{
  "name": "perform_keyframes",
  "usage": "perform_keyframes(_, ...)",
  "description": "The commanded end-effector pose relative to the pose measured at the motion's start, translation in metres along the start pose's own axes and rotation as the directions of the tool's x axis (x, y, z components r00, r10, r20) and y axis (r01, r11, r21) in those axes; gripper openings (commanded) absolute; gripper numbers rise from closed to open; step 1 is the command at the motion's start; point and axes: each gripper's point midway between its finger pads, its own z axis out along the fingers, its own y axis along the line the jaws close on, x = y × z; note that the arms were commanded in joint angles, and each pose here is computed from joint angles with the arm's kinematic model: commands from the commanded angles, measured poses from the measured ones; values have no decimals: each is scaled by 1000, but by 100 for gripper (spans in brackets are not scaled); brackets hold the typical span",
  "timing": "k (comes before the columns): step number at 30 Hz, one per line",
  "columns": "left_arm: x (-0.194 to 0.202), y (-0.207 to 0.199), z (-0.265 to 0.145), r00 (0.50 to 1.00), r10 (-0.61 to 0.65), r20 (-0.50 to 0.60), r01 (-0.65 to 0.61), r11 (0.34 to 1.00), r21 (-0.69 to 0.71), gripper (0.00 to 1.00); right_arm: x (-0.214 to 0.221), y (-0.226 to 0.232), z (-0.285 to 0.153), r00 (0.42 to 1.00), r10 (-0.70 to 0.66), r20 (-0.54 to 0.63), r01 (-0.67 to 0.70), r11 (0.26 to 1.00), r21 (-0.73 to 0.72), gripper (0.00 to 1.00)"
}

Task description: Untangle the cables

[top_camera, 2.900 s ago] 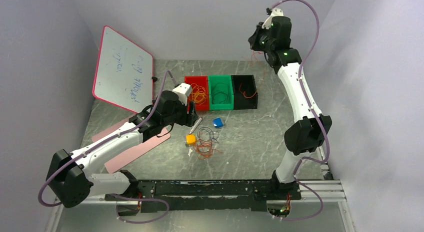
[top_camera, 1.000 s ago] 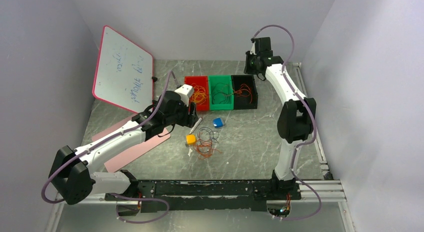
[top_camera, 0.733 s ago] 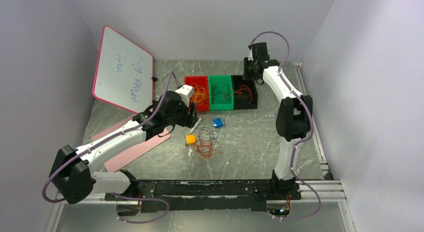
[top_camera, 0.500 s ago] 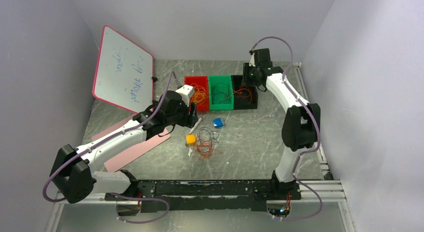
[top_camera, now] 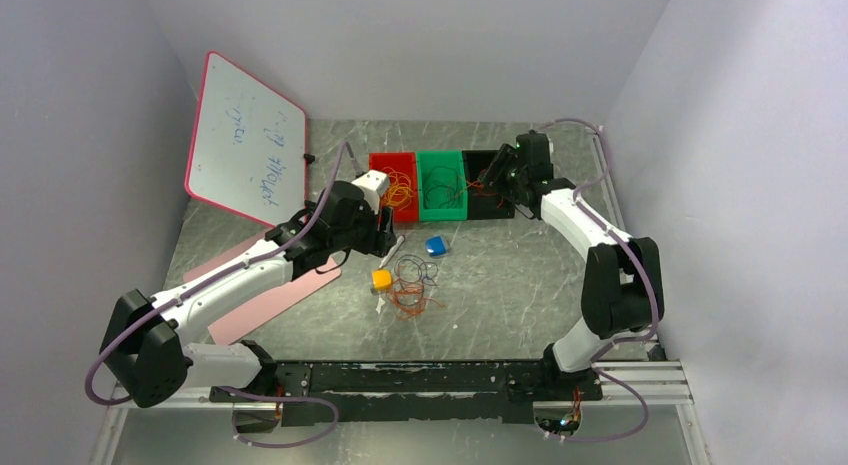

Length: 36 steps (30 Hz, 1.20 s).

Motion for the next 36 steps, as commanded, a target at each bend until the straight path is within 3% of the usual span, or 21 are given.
perform_keyframes(1, -16, -6, -6, 1000, -8, 30, 7, 1000, 23, 61, -37, 19, 1, 922, 347, 169, -341, 938, -67, 62)
perform_keyframes(10, -13, -2, -8, 1000, -9, 28, 8, 1000, 7, 61, -22, 8, 27, 817, 557, 147, -567, 823, 31, 64)
perform_keyframes(22, -10, 0, -8, 1000, -3, 24, 3, 1000, 0, 61, 0, -2, 45, 749, 632, 200, -661, 735, 152, 63)
perform_keyframes(26, -11, 0, -10, 1000, -3, 29, 3, 1000, -1, 61, 9, 2, 59, 733, 661, 160, -680, 717, 155, 62)
perform_keyframes(32, -11, 1, -12, 999, -9, 34, 9, 1000, -5, 61, 16, 6, 72, 712, 690, 127, -702, 698, 141, 52)
perform_keyframes(36, -10, 2, -13, 999, -5, 32, 5, 1000, -11, 61, 10, 3, 73, 715, 681, 156, -699, 703, 133, 38)
